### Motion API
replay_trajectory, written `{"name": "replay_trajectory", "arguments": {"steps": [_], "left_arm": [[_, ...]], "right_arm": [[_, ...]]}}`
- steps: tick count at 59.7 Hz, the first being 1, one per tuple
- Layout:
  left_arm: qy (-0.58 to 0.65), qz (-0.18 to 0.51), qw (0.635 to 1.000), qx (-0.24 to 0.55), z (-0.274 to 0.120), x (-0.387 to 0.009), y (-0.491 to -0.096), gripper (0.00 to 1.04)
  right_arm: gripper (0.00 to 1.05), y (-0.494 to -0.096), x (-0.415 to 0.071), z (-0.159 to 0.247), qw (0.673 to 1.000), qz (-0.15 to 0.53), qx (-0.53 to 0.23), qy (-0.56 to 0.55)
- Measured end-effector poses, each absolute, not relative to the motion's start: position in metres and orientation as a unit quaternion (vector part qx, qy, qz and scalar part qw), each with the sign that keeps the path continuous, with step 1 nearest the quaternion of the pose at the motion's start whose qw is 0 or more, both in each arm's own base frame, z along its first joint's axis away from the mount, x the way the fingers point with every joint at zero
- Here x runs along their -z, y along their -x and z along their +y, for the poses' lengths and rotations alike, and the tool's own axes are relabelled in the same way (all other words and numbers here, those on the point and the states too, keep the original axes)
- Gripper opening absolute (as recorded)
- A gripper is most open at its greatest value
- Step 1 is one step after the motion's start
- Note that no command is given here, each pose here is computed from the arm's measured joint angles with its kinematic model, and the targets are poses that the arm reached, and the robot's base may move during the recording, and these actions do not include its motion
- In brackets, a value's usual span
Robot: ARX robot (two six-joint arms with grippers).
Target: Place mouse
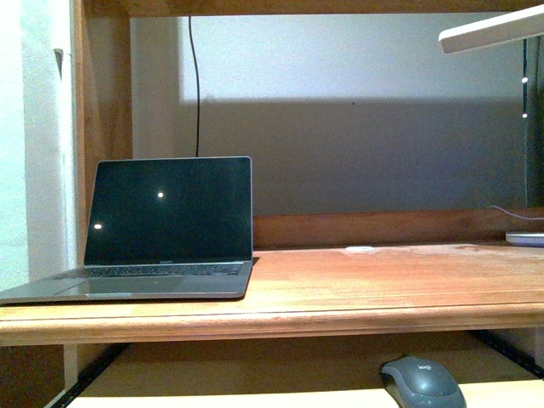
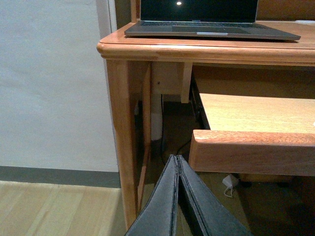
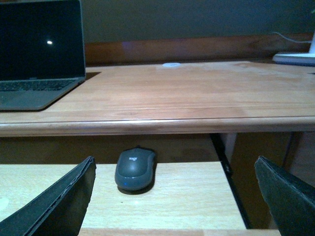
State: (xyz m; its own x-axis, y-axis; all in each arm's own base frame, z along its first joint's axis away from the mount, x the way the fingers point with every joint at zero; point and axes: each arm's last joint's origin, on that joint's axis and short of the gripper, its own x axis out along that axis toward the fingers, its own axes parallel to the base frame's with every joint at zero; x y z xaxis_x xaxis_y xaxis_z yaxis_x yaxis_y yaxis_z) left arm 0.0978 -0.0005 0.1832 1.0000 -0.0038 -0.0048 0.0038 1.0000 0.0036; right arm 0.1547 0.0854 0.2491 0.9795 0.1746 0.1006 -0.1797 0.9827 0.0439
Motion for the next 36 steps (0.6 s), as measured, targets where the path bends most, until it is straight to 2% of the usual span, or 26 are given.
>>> {"name": "replay_trajectory", "arguments": {"steps": [11,20,24,28,36], "left_arm": [[-0.002,0.003,1.0,0.002,-0.001,-0.178,-0.098,0.03],[-0.002,0.002,1.0,0.002,-0.001,-0.166,-0.098,0.03],[-0.001,0.001,1.0,0.002,-0.001,-0.166,-0.098,0.11],[-0.001,0.0,1.0,0.002,-0.001,-0.166,-0.097,0.27],[-0.001,0.0,1.0,0.002,-0.001,-0.166,-0.097,0.49]], "right_arm": [[0.97,-0.191,-0.245,0.125,0.994,-0.01,-0.109,0.016],[0.97,-0.229,-0.241,0.151,0.995,0.003,-0.082,0.054],[0.97,-0.24,-0.237,0.155,0.995,0.012,-0.07,0.074],[0.97,-0.251,-0.231,0.159,0.993,0.032,-0.062,0.09],[0.97,-0.261,-0.225,0.164,0.99,0.067,-0.062,0.112]]}}
